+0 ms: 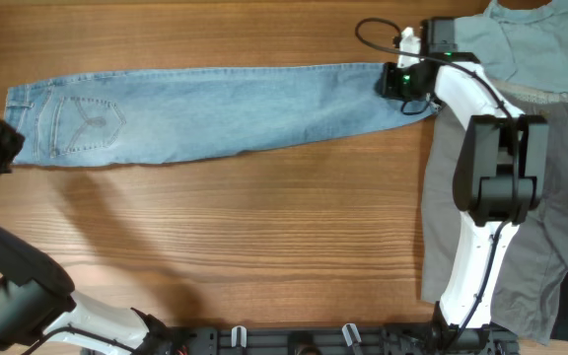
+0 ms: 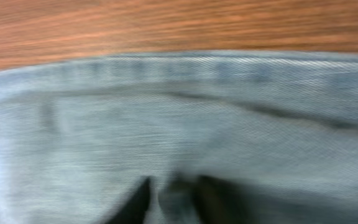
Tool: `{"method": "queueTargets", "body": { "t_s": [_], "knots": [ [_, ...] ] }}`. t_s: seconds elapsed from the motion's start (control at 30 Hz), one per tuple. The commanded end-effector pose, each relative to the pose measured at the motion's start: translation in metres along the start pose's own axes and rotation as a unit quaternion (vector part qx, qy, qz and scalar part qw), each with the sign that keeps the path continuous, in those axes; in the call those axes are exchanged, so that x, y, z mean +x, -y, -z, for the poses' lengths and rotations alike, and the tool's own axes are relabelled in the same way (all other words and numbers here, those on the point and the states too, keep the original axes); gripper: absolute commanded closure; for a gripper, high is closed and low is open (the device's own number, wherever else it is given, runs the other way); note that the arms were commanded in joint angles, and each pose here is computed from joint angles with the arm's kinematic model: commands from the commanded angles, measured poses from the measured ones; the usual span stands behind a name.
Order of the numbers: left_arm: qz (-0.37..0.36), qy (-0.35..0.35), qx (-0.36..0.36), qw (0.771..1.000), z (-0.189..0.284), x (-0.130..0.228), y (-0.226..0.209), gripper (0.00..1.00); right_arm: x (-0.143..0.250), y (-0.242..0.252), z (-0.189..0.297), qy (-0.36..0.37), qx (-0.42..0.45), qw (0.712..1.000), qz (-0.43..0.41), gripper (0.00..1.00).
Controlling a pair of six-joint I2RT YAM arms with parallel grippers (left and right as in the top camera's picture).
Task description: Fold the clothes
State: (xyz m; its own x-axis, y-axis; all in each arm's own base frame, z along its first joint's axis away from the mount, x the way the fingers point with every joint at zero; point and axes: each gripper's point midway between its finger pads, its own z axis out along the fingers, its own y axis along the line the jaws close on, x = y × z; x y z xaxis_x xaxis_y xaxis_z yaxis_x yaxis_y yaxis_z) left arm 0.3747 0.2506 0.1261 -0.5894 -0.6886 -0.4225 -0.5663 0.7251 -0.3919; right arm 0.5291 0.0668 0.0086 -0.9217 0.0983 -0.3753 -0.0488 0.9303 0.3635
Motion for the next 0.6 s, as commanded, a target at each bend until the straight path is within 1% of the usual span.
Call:
{"method": "queueTargets", "body": {
  "t_s": [0.0,0.07,0.17,0.2,0.23,0.27,0.3,0.33,0.4,0.43,0.53,0.57],
  "knots": [
    [-0.094,-0.019,-0.005,0.995,-0.036,0.012,0.015,0.92,-0.005,0.001,0.026,0.007,0.012,0.998,-0.054,0.33],
    [-0.098,-0.025,-0.04,0.994,-0.056,0.014,0.0,0.96,-0.014,-0.001,0.049,0.024,0.011,0.998,-0.051,0.28],
    [-0.09,-0.04,-0.053,0.994,-0.088,0.022,-0.02,0.96,-0.025,-0.007,0.08,0.046,0.011,0.998,-0.048,0.24],
    [-0.074,-0.046,-0.062,0.994,-0.098,0.025,-0.031,0.96,-0.028,-0.01,0.088,0.053,0.01,0.998,-0.045,0.23],
    [-0.043,-0.049,-0.09,0.994,-0.105,0.028,-0.048,0.96,-0.029,-0.012,0.092,0.055,0.01,0.997,-0.044,0.23],
    [-0.016,-0.051,-0.124,0.991,-0.109,0.031,-0.067,0.94,-0.028,-0.012,0.093,0.055,0.01,0.997,-0.044,0.23],
    [0.017,-0.053,-0.162,0.985,-0.111,0.036,-0.087,0.88,-0.027,-0.012,0.093,0.053,0.01,0.998,-0.045,0.22],
    [0.051,-0.056,-0.196,0.978,-0.113,0.042,-0.11,0.85,-0.025,-0.009,0.09,0.048,0.016,0.998,-0.048,0.22],
    [0.081,-0.061,-0.212,0.972,-0.112,0.048,-0.136,0.85,-0.021,0.002,0.084,0.043,0.042,0.997,-0.051,0.19],
    [0.093,-0.057,-0.215,0.97,-0.108,0.047,-0.146,0.87,-0.02,0.008,0.082,0.04,0.055,0.997,-0.048,0.18],
    [0.123,-0.04,-0.219,0.967,-0.094,0.039,-0.171,0.89,-0.007,0.019,0.06,0.013,0.063,0.997,-0.039,0.17],
    [0.128,-0.039,-0.211,0.968,-0.092,0.038,-0.172,0.89,-0.003,0.02,0.054,0.006,0.062,0.997,-0.039,0.18]
  ]
}}
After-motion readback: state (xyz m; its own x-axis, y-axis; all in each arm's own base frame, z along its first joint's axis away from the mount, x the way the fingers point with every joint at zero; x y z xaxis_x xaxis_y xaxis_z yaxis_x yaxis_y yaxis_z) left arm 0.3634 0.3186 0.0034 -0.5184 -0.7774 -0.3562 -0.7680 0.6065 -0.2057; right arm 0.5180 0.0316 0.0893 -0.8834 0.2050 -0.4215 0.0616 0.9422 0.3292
